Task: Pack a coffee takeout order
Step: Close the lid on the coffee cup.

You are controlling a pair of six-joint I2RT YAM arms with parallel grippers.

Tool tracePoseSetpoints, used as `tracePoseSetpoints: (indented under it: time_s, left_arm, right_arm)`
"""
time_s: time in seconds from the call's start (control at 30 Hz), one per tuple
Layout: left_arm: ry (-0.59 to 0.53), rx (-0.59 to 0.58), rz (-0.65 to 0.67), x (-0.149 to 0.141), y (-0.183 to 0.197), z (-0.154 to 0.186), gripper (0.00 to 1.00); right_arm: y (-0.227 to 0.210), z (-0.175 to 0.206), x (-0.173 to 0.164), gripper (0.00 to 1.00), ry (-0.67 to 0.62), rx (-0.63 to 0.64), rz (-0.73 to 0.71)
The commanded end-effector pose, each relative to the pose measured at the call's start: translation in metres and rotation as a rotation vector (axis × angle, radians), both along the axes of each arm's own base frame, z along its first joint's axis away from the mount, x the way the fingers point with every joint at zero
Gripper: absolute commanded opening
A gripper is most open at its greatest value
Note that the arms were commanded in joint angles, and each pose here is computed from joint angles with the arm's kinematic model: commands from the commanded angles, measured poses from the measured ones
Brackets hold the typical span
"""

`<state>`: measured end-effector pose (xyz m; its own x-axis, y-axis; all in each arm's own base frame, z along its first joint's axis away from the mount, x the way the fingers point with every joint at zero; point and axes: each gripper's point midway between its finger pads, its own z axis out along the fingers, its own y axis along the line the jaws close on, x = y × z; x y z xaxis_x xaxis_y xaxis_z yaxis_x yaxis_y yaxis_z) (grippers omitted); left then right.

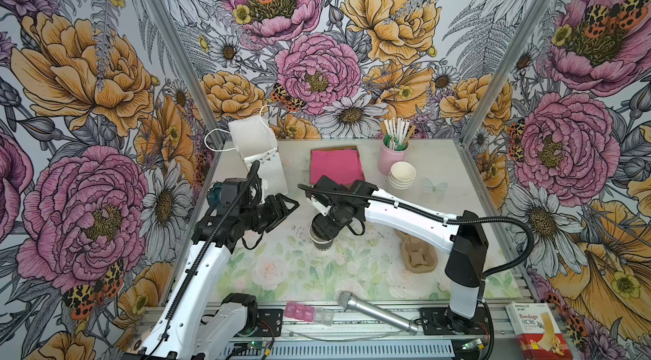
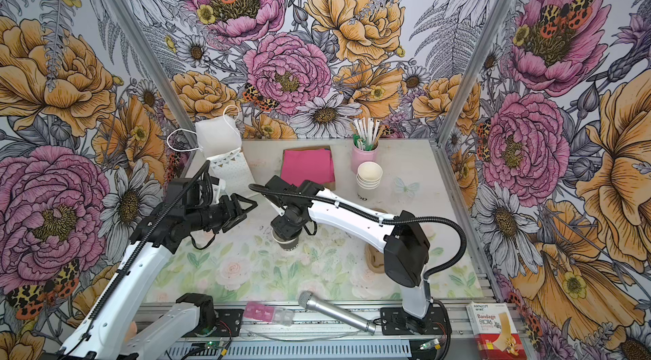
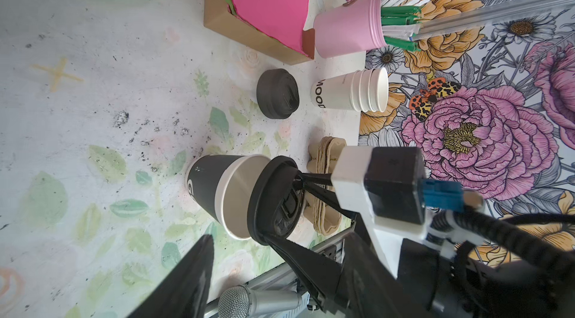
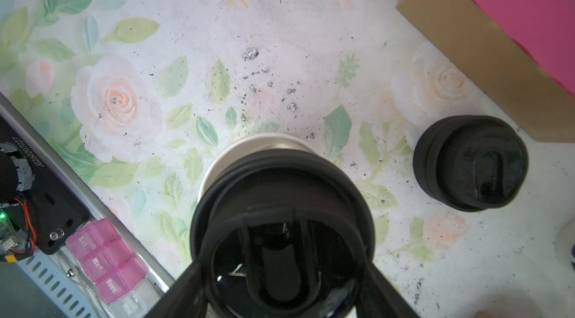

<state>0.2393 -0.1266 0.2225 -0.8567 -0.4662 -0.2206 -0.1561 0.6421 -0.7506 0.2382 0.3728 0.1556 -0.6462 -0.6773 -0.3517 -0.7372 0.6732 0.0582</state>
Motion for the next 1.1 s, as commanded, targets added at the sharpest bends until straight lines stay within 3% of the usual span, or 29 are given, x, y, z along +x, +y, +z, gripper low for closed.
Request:
tracePoseSetpoints:
  time_s: [0.0,1.07]
  left_arm:
    - [0.011,-0.003,0.007,-0.002,-0.001,-0.003,0.68]
    - [0.087,0.039,0.016,-0.012,0.001,-0.028,0.69]
  right_arm:
    - [0.003,-0.008,-0.001,0.63,-0.003,-0.023,0.015]
    - [0.019,-0.008,0.001,0.64,-0.032,-0.033,0.089]
